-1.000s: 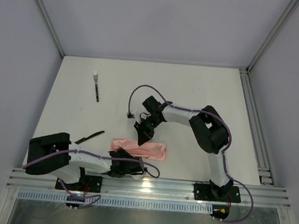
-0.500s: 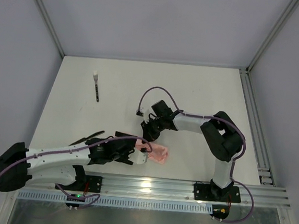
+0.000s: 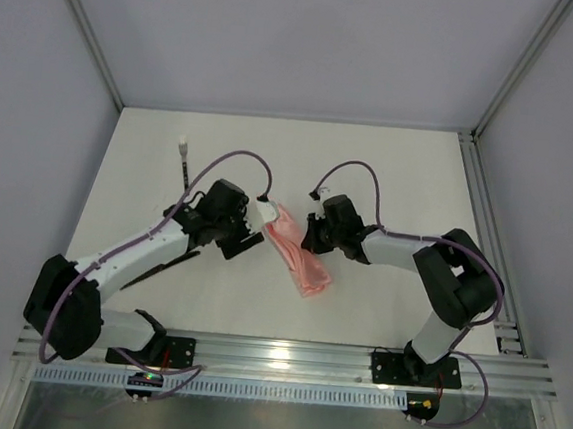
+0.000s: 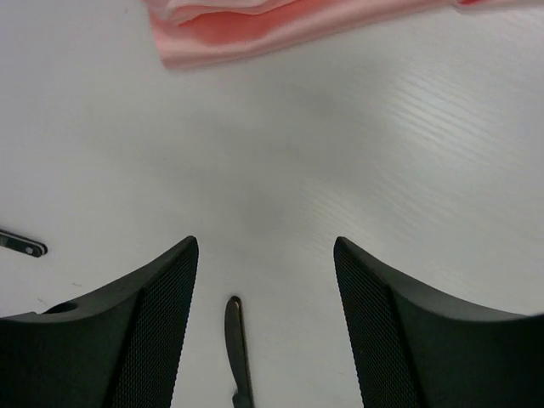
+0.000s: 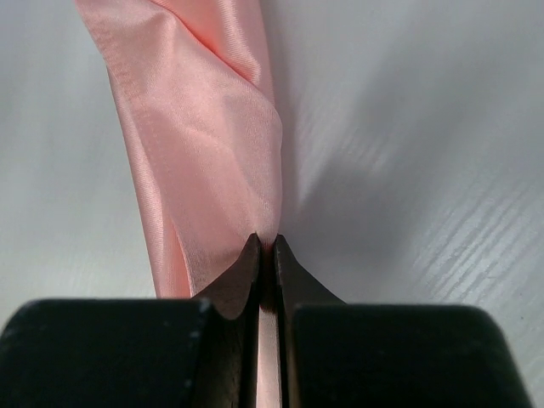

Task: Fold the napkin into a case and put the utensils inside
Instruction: Smooth out the smaller rectangle-folded napkin at the center of the board.

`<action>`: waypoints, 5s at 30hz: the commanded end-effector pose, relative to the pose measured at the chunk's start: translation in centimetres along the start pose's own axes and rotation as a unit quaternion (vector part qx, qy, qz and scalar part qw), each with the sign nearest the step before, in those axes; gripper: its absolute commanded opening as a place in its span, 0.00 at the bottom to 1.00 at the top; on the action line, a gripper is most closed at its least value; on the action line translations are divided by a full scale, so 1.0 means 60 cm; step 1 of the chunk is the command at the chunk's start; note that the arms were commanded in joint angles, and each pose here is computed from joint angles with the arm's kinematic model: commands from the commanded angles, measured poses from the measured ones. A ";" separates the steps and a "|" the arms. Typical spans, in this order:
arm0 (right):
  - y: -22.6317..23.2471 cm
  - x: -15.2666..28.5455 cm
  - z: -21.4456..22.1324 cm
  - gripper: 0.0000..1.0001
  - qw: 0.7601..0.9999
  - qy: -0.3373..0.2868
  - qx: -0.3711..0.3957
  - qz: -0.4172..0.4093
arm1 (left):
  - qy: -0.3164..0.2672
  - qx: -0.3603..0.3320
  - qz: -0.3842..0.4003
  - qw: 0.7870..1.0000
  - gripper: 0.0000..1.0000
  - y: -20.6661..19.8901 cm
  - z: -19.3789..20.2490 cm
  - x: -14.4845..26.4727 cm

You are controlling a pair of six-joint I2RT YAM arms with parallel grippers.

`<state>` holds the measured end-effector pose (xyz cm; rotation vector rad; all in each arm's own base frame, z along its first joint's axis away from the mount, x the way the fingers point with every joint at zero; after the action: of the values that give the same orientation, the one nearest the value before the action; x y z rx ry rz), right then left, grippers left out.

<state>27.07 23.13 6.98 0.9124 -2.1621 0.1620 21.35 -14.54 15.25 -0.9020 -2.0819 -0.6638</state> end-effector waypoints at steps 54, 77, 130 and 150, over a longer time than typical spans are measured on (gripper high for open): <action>0.070 0.101 -0.052 0.54 0.991 -0.050 0.122 0.024 | -0.008 0.281 0.207 0.937 0.00 0.122 -0.138 -0.248; 0.139 0.063 0.012 0.55 0.992 0.070 0.097 0.041 | -0.014 0.294 0.189 0.937 0.00 0.127 -0.136 -0.244; -0.016 -0.150 -0.115 0.04 0.965 -0.129 -0.222 -0.056 | 0.065 0.292 0.128 0.946 0.28 0.149 -0.102 -0.232; -0.003 -0.146 -0.112 0.04 0.972 -0.114 -0.201 -0.049 | 0.048 0.282 0.062 0.956 0.26 0.179 -0.130 -0.258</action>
<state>35.14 30.56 5.84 0.8597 -2.2141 -0.4678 40.24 -19.50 9.30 -0.6598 -1.9715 0.0077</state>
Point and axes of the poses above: each gripper's point midway between its finger pads, its own x axis back along the fingers, its own y axis along the line the jaws close on, z = x × y, the point moved 7 cm from there along x, back along the fingers, and after that the axes turned 15 degrees about x, right-handed, at the moved point
